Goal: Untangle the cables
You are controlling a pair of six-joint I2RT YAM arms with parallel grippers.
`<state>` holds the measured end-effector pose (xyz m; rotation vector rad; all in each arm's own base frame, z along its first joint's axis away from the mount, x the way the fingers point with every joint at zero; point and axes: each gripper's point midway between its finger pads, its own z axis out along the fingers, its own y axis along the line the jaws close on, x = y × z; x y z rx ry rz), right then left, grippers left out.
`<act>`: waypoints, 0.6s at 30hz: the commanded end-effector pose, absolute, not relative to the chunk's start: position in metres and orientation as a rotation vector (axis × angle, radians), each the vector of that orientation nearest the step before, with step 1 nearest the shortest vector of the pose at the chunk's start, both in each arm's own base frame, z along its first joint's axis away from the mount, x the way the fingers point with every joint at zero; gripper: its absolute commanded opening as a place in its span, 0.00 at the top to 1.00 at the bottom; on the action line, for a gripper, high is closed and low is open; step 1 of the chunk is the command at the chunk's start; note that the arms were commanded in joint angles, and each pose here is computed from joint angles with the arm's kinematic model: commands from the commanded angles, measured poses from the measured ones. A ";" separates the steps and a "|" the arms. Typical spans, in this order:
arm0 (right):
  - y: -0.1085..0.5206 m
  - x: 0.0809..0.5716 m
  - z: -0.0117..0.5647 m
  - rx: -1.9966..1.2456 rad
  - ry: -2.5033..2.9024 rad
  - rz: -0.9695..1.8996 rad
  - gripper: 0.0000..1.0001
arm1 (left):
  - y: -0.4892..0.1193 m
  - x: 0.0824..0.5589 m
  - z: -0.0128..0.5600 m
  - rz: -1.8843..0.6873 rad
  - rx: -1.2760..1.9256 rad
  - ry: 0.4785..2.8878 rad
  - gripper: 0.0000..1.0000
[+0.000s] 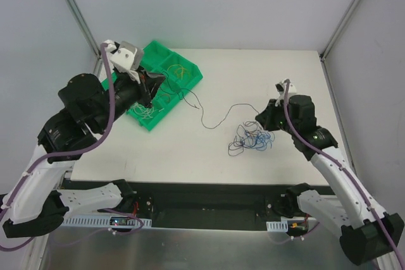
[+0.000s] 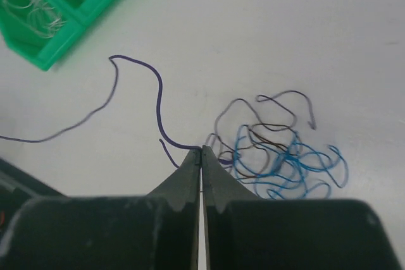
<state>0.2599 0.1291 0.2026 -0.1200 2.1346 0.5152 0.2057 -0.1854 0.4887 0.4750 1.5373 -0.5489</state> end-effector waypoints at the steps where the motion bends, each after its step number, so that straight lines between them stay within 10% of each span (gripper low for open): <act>1: 0.213 0.253 0.248 -0.339 1.996 0.914 0.99 | -0.184 0.218 0.440 -0.495 0.411 1.669 1.00; 11: 0.332 0.253 0.176 -0.484 2.189 1.150 0.98 | -0.183 0.229 0.279 -0.389 0.372 2.080 1.00; 18: 0.341 0.251 0.134 -0.575 2.324 1.130 0.78 | -0.231 0.231 0.228 -0.602 0.433 2.220 1.00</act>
